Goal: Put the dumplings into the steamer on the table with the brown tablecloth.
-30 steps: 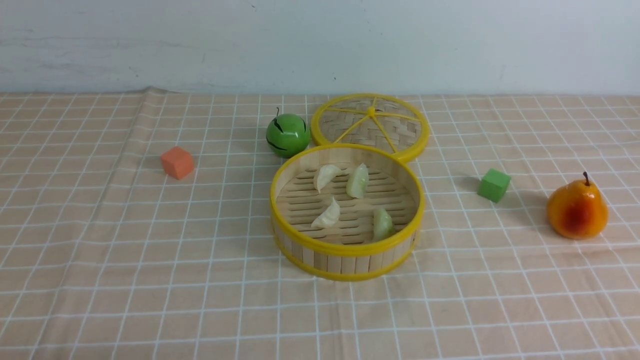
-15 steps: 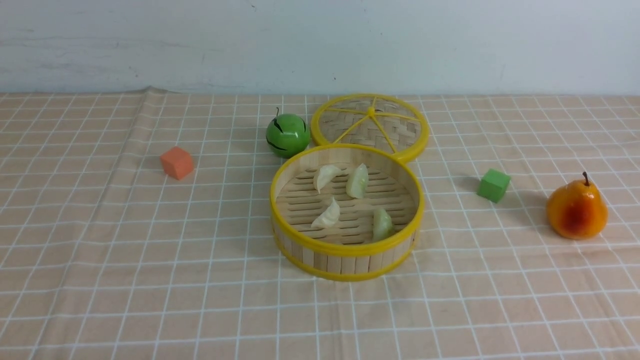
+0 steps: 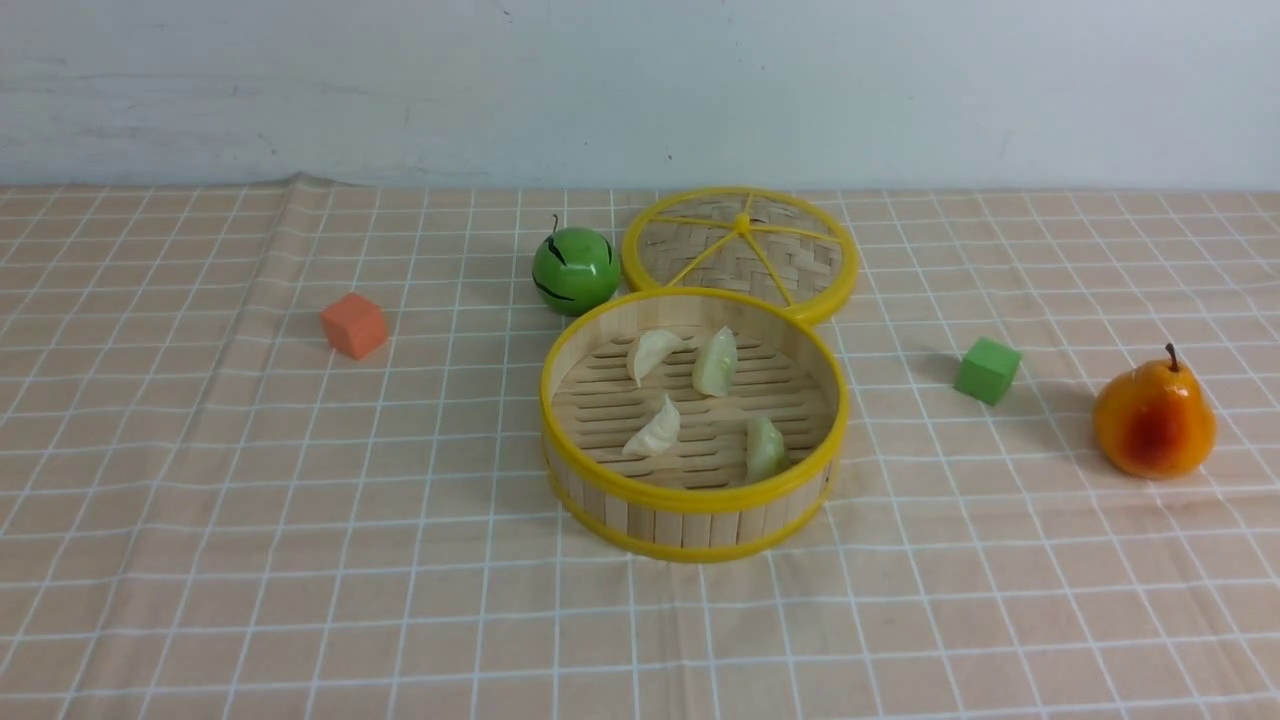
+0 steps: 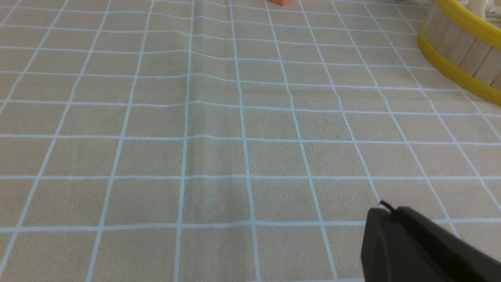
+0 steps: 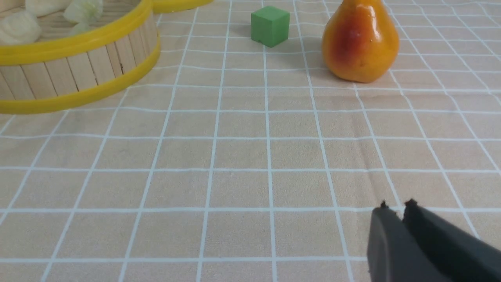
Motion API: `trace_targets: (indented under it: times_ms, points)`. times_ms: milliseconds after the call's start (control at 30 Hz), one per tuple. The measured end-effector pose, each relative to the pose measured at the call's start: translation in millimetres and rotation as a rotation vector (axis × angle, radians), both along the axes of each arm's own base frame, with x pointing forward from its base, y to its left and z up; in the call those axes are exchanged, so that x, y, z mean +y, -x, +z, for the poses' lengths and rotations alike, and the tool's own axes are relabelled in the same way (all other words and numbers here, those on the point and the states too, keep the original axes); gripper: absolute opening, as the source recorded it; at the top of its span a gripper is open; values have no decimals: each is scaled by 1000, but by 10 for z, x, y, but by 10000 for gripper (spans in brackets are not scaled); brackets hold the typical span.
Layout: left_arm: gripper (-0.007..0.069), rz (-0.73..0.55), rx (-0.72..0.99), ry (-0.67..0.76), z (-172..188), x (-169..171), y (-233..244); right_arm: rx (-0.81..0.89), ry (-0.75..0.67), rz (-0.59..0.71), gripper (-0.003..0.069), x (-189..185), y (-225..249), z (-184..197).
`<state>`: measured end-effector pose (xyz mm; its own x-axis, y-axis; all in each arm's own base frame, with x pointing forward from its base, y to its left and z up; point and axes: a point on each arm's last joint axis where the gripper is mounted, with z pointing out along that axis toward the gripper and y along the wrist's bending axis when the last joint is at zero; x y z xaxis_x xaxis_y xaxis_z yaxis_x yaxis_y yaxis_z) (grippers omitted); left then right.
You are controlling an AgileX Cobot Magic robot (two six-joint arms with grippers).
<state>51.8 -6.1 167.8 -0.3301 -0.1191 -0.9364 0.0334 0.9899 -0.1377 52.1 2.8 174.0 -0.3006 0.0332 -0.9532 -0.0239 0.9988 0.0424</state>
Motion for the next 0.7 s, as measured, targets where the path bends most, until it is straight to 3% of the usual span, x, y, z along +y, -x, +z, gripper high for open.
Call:
trace_targets:
  times_ms: [433, 700]
  points:
    - [-14, 21, 5, 62, 0, 0, 0, 0, 0, 0, 83, 0, 0, 0]
    - [-14, -6, -2, -26, 0, 2, 0, 0, 0, 0, 97, 0, 0, 0]
